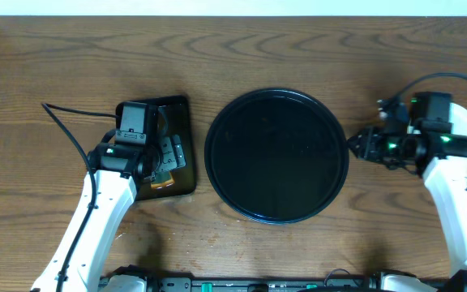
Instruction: Clean dirty plates on tray and stack at the side
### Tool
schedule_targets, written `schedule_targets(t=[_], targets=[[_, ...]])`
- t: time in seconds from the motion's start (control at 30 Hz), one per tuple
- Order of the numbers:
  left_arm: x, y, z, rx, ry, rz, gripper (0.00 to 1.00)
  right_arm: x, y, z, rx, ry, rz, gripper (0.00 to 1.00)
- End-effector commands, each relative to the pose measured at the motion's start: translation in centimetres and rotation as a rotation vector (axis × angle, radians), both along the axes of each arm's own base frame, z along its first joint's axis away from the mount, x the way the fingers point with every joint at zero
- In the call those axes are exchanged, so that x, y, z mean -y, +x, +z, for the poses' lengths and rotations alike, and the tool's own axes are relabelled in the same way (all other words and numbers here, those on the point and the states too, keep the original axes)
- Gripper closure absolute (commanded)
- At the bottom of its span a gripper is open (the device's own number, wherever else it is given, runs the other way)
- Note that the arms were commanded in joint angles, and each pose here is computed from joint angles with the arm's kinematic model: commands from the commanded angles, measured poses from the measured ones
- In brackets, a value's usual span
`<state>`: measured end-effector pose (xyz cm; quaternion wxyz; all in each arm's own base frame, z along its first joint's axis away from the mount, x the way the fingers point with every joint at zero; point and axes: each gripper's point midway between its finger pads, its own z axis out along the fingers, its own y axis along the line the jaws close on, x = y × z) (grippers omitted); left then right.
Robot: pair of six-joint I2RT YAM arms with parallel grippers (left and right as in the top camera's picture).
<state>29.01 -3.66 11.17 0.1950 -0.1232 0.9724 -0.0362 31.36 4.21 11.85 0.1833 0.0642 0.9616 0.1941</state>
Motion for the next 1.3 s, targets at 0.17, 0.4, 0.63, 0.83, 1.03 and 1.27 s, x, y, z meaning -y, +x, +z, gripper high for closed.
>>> schedule_targets(t=[0.17,0.4,0.63,0.83,1.03,1.27], targets=[[-0.1,0.5,0.7,0.02,0.002,-0.002,0.13,-3.1,0.1,-0.4,0.056,-0.118,0.181,0.59],[0.7,0.0,0.5,-0.004,-0.044,-0.015,0.13,-5.2,-0.1,-0.2,0.087,-0.12,0.271,0.58],[0.9,-0.5,0.4,-0.024,-0.053,-0.02,0.14,-6.7,-0.4,0.1,0.12,-0.1,0.364,0.58],[-3.6,-0.8,0.2,-0.016,0.124,0.234,0.14,-9.2,-1.2,1.0,0.154,0.001,0.479,0.56],[-4.0,-0.6,-2.9,-0.074,0.168,0.234,0.14,-9.2,-1.2,1.0,0.157,0.001,0.48,0.56],[-3.7,-0.5,-8.3,-0.222,0.21,0.143,0.38,-9.2,-1.2,1.0,0.155,0.002,0.477,0.55]])
